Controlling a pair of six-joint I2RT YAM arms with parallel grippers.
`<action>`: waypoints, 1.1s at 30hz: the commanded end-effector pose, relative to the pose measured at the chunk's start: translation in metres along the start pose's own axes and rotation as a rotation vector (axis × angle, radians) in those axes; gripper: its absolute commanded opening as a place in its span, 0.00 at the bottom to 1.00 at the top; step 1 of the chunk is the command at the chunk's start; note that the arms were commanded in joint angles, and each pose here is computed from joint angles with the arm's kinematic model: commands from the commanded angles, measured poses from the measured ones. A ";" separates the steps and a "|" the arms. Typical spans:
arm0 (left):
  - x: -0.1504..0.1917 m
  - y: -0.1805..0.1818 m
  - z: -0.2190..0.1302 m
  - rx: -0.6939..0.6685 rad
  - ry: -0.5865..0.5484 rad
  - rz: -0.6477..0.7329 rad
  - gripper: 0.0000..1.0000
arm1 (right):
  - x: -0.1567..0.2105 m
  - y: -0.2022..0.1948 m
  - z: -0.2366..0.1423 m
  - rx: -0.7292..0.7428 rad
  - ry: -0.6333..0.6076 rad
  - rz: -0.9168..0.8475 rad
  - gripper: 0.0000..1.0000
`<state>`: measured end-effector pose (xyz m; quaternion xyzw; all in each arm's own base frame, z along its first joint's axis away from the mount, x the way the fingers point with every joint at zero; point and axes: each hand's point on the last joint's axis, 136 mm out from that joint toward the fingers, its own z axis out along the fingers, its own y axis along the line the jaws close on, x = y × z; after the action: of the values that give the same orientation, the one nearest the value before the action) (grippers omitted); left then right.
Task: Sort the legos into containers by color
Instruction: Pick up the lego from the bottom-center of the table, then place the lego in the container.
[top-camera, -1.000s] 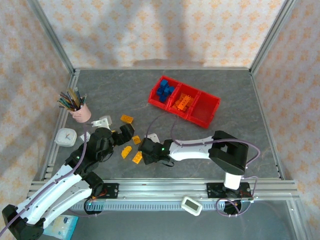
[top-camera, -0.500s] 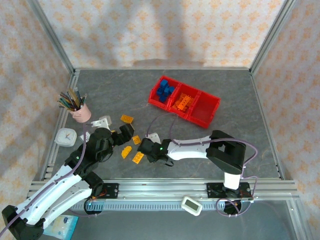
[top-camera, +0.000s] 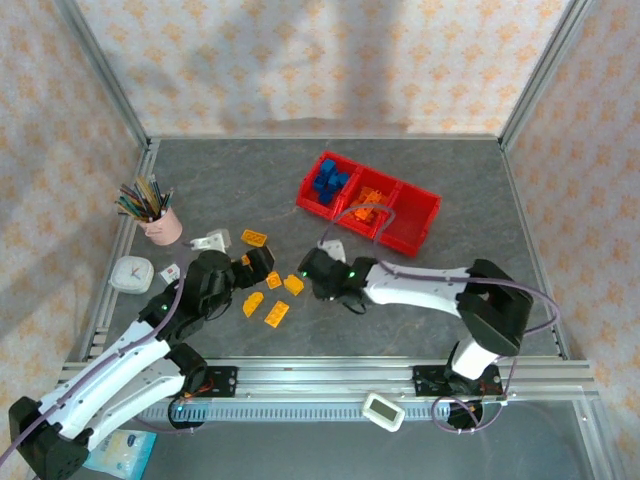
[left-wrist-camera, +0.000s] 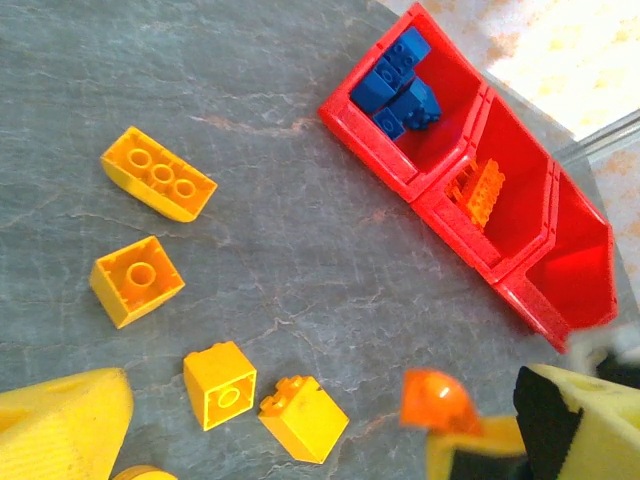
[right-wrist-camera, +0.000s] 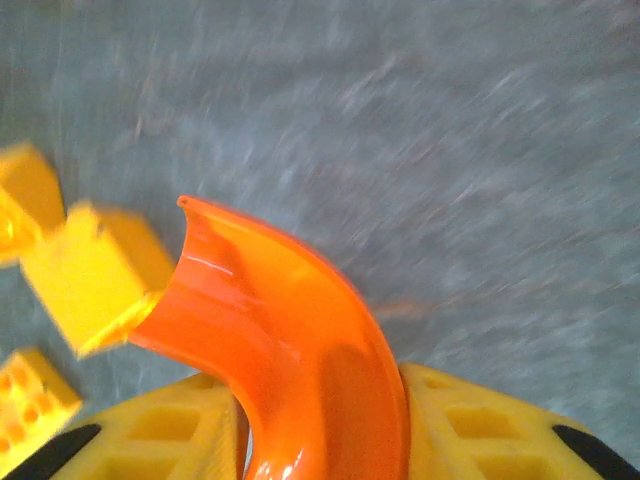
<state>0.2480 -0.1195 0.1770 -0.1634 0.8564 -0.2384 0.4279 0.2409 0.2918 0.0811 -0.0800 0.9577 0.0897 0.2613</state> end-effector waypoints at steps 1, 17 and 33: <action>-0.023 -0.033 -0.002 0.100 -0.046 0.011 0.99 | -0.036 -0.035 -0.009 0.075 -0.076 0.029 0.38; -0.044 -0.071 0.033 0.144 -0.064 0.056 0.99 | -0.210 -0.151 0.042 0.295 -0.249 0.216 0.39; -0.047 -0.060 0.030 0.117 -0.072 0.044 0.99 | -0.214 -0.102 0.012 0.130 -0.281 0.148 0.65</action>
<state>0.3039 -0.1613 0.2100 -0.1262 0.8399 -0.2716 0.4526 0.4705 0.1969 0.1358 0.0506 0.9284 0.0271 0.3672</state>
